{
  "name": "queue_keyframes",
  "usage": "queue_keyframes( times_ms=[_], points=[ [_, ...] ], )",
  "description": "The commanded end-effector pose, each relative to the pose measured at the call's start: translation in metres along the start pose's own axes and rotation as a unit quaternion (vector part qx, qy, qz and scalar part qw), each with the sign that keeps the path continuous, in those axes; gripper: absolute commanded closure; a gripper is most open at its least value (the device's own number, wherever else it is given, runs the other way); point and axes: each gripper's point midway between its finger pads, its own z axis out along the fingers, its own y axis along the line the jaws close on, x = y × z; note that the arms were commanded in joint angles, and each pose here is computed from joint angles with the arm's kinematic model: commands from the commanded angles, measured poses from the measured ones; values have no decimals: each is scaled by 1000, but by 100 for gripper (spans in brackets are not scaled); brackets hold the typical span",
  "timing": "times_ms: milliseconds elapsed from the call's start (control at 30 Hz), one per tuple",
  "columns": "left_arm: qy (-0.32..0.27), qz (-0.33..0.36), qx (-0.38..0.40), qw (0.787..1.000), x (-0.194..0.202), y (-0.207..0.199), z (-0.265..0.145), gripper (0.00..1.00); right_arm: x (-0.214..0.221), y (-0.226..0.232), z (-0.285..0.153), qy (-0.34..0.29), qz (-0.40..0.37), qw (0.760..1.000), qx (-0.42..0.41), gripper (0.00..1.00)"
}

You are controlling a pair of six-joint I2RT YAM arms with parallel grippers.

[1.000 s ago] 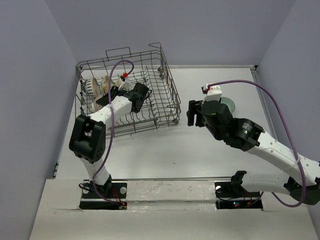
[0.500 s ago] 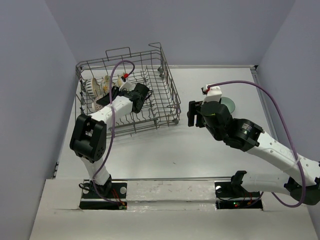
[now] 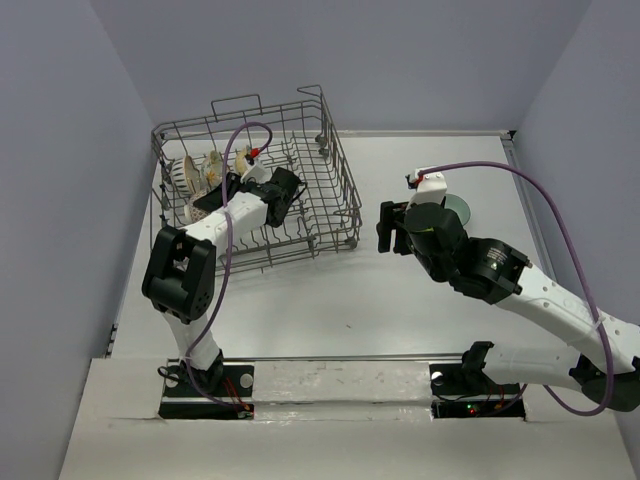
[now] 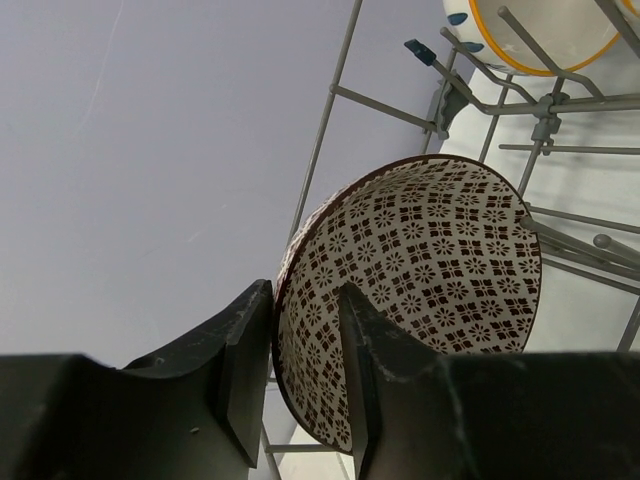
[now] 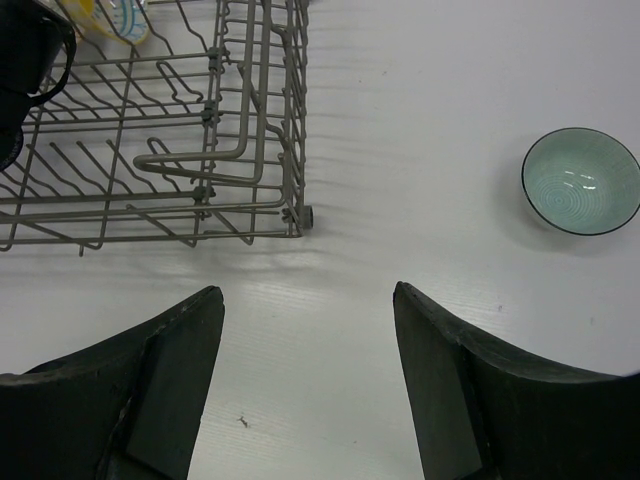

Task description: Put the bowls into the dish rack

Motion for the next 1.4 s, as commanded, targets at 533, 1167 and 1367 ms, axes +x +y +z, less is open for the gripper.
queue_keyframes(
  times_ms=[533, 1167, 1367],
  points=[
    [-7, -15, 8, 1000, -8, -5, -4, 45, -9, -7, -7, -21, 10, 1000, 10, 26],
    [-11, -3, 21, 1000, -8, -15, -8, 38, -11, -11, -9, -23, 12, 1000, 14, 25],
    [-12, 4, 25, 1000, -8, -18, -9, 35, -11, -12, -10, -23, 13, 1000, 15, 25]
  ],
)
